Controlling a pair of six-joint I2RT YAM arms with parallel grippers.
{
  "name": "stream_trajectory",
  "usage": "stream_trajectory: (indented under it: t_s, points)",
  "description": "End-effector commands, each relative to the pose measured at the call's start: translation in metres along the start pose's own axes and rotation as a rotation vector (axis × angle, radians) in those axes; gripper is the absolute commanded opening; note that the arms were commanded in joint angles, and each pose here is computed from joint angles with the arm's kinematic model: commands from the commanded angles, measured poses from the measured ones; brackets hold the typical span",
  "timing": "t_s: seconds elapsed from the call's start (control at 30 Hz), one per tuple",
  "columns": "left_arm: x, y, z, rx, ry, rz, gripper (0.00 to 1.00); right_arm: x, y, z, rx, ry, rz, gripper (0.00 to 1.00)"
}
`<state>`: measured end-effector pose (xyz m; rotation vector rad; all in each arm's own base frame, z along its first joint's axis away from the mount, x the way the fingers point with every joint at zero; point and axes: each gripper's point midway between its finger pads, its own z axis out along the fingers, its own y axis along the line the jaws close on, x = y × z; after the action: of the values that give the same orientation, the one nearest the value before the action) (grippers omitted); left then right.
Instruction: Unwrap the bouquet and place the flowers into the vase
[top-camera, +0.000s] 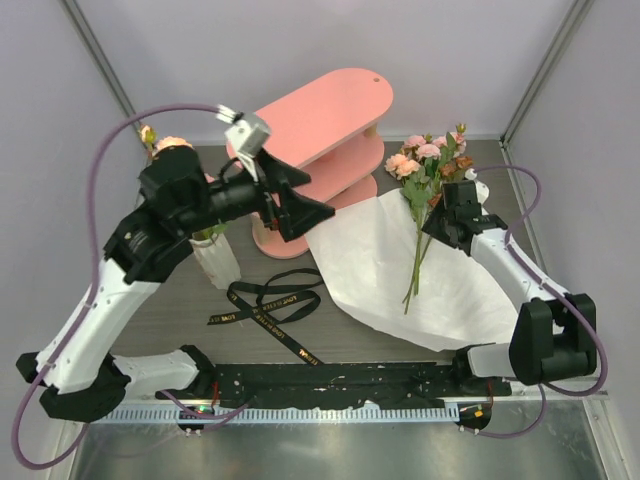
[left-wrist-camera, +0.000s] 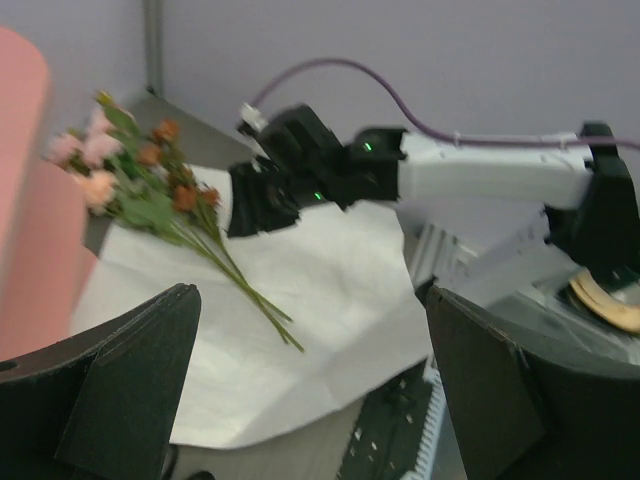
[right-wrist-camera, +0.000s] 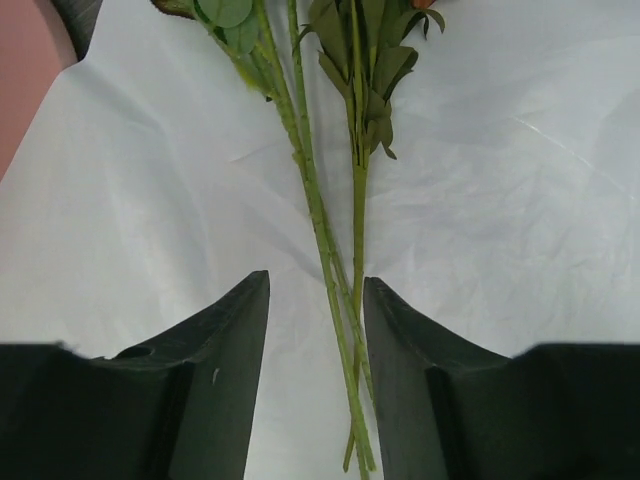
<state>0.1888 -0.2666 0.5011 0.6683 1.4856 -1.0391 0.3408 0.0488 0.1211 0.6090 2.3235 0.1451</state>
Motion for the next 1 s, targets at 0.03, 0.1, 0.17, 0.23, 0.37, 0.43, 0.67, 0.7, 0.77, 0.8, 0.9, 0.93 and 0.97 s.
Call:
stream_trajectory:
  t_s: [0.03, 0.1, 0.17, 0.23, 0.37, 0.43, 0.67, 0.7, 0.77, 0.8, 0.9, 0.93, 0.97]
  points:
    - [0.043, -0.049, 0.004, 0.323, 0.155, -0.15, 1.0, -0.018, 0.006, 0.023, 0.013, -0.039, -0.013, 0.38]
    - [0.052, -0.049, 0.006, 0.328, 0.169, -0.168, 1.0, -0.012, 0.009, 0.04, 0.015, -0.006, -0.029, 0.33]
    - [0.063, -0.046, 0.008, 0.325, 0.182, -0.178, 1.0, -0.002, 0.007, 0.054, 0.026, 0.035, -0.043, 0.29]
    - [0.072, -0.044, 0.007, 0.313, 0.2, -0.187, 1.0, 0.002, 0.007, 0.06, 0.032, 0.056, -0.047, 0.26]
    - [0.083, -0.041, 0.004, 0.301, 0.218, -0.19, 1.0, 0.017, 0.002, 0.069, 0.042, 0.091, -0.045, 0.26]
    - [0.09, -0.038, 0.005, 0.296, 0.228, -0.193, 1.0, 0.025, 0.001, 0.072, 0.03, 0.105, -0.043, 0.24]
    - [0.096, -0.036, 0.01, 0.291, 0.249, -0.199, 1.0, 0.031, -0.005, 0.076, 0.041, 0.11, -0.063, 0.19]
    - [0.096, -0.036, 0.011, 0.292, 0.249, -0.199, 1.0, 0.031, -0.004, 0.076, 0.036, 0.11, -0.065, 0.19]
    - [0.096, -0.037, 0.011, 0.296, 0.249, -0.196, 1.0, 0.035, -0.003, 0.079, 0.027, 0.128, -0.073, 0.19]
    - [0.096, -0.037, 0.011, 0.296, 0.25, -0.197, 1.0, 0.037, -0.003, 0.081, 0.028, 0.135, -0.077, 0.19]
    - [0.098, -0.037, 0.012, 0.29, 0.253, -0.2, 1.0, 0.04, -0.003, 0.084, 0.025, 0.146, -0.082, 0.19]
    - [0.099, -0.038, 0.012, 0.292, 0.257, -0.201, 1.0, 0.038, -0.002, 0.083, 0.022, 0.143, -0.083, 0.15]
    - [0.099, -0.038, 0.011, 0.292, 0.257, -0.201, 1.0, 0.038, -0.001, 0.083, 0.015, 0.143, -0.088, 0.1]
